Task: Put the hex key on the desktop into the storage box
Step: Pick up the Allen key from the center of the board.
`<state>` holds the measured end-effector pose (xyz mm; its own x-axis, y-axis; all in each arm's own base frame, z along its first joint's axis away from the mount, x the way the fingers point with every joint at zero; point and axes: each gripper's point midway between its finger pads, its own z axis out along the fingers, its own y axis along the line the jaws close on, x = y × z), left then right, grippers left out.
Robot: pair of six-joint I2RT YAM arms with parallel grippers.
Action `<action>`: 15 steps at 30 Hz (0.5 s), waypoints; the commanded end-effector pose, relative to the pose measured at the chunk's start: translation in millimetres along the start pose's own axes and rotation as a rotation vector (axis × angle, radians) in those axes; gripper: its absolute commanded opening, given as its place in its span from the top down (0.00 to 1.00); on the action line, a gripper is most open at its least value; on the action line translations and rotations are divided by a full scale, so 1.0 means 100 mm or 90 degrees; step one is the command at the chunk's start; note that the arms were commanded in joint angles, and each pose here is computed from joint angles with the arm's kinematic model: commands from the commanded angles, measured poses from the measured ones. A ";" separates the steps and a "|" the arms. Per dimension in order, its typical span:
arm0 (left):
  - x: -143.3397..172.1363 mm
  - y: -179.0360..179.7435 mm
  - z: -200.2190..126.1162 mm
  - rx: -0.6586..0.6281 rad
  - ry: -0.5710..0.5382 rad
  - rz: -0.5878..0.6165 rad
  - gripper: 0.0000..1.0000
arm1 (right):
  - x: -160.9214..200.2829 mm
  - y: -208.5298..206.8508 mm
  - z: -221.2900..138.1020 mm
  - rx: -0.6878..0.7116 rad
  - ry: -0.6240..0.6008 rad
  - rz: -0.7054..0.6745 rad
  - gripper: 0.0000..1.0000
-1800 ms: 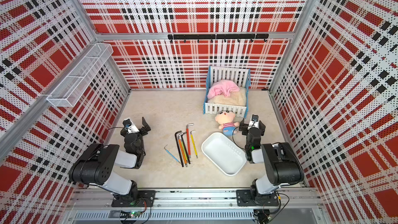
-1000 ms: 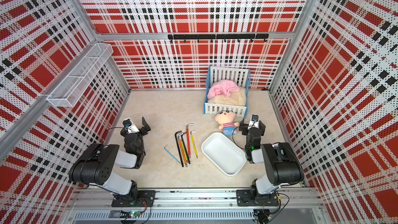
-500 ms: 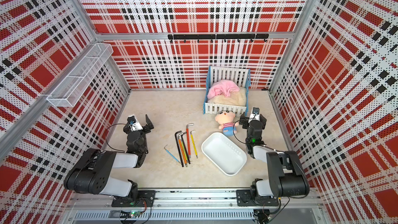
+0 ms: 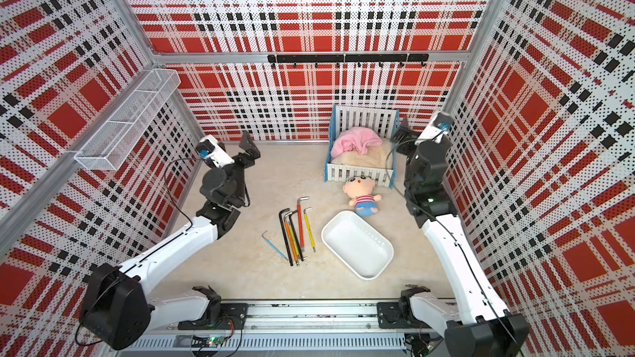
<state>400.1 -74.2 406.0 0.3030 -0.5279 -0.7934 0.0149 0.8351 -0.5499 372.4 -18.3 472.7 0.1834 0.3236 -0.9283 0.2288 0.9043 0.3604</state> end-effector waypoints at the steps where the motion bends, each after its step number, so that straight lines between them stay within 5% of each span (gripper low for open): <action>1: 0.48 0.18 0.09 0.024 0.179 -0.248 0.01 | 1.19 -0.39 -0.03 0.054 0.310 0.064 0.00; 3: 0.66 0.07 0.19 0.041 0.263 -0.263 0.01 | 1.26 -0.27 -0.10 0.035 0.332 0.043 0.00; 5: 0.82 0.03 0.16 -0.018 0.317 -0.170 0.01 | 1.29 -0.05 -0.19 0.007 0.340 0.009 0.00; 15: 1.44 0.24 -0.69 -0.108 0.490 0.006 0.03 | 2.48 1.21 -0.82 -0.130 0.575 -0.147 0.26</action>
<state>405.4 -152.2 289.9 -0.3629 -0.5849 -0.7254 -0.0750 0.7942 -0.6030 380.8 165.2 298.7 -0.5924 0.2235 -0.7740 0.0150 0.9636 0.2668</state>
